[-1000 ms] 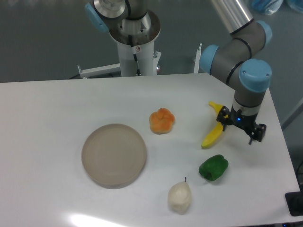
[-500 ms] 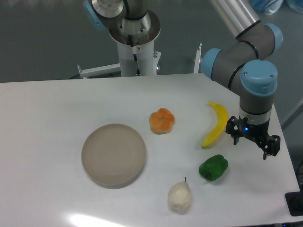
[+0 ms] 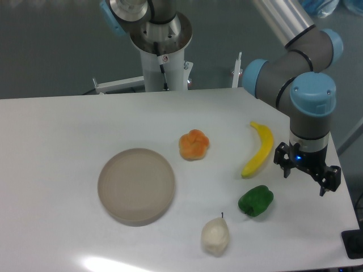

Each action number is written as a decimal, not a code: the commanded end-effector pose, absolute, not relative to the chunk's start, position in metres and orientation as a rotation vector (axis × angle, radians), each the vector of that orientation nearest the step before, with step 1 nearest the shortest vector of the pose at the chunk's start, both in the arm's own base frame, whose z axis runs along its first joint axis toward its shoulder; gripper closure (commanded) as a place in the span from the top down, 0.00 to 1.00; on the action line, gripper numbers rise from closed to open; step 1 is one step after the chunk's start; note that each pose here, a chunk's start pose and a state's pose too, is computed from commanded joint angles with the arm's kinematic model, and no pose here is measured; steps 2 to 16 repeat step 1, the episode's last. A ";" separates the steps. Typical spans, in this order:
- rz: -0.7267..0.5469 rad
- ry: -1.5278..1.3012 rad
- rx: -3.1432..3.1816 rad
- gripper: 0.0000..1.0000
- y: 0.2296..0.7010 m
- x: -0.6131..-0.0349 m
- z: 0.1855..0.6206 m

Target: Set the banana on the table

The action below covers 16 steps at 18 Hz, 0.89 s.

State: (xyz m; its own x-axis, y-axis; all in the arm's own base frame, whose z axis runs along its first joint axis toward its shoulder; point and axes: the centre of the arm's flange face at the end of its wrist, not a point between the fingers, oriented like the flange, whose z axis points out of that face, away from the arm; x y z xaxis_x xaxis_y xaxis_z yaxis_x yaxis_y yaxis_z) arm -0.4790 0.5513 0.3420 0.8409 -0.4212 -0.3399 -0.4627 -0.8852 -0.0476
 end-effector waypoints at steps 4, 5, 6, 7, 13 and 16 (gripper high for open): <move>0.494 0.697 -2.889 1.00 0.552 -0.480 0.343; 0.494 0.697 -2.889 1.00 0.552 -0.480 0.343; 0.494 0.697 -2.889 1.00 0.552 -0.480 0.343; 0.494 0.697 -2.889 1.00 0.552 -0.480 0.343; 0.494 0.697 -2.889 1.00 0.552 -0.480 0.343; 0.494 0.697 -2.889 1.00 0.552 -0.480 0.343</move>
